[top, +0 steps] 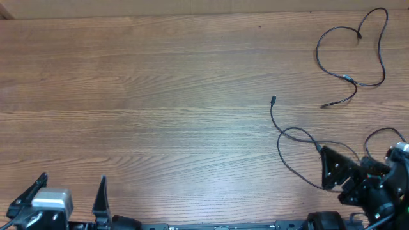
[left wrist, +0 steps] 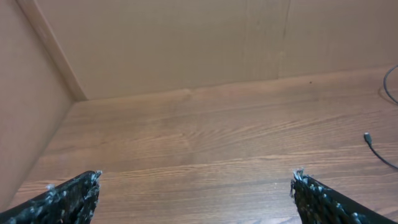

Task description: Untangle cables

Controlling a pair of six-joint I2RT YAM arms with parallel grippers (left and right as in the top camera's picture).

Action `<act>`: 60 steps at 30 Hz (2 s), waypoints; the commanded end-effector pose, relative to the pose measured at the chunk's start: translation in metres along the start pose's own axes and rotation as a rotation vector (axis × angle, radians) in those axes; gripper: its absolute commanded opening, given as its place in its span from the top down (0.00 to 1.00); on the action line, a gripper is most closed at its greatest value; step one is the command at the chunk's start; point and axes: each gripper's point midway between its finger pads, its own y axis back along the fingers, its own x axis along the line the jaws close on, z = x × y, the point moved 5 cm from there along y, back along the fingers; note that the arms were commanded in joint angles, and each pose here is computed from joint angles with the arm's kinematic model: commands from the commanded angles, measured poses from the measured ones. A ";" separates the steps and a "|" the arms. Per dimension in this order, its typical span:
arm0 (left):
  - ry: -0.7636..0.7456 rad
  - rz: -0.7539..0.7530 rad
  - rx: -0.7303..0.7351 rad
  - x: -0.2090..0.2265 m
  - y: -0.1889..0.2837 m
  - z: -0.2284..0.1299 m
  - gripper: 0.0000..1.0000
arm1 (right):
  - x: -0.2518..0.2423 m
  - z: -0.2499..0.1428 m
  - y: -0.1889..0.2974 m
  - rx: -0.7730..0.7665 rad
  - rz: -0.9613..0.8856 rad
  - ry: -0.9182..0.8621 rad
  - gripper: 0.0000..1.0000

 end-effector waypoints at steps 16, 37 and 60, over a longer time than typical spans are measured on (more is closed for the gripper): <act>-0.110 0.012 0.365 -0.005 -0.027 -0.079 0.00 | 0.017 0.055 0.007 -0.287 0.049 0.100 0.00; 0.030 -0.196 0.342 -0.043 -0.063 -0.085 0.00 | 0.019 0.049 0.005 -0.253 0.073 0.103 0.00; 0.030 -0.196 0.342 -0.043 -0.063 -0.085 0.00 | 0.003 0.016 -0.001 -0.078 -0.004 0.089 0.00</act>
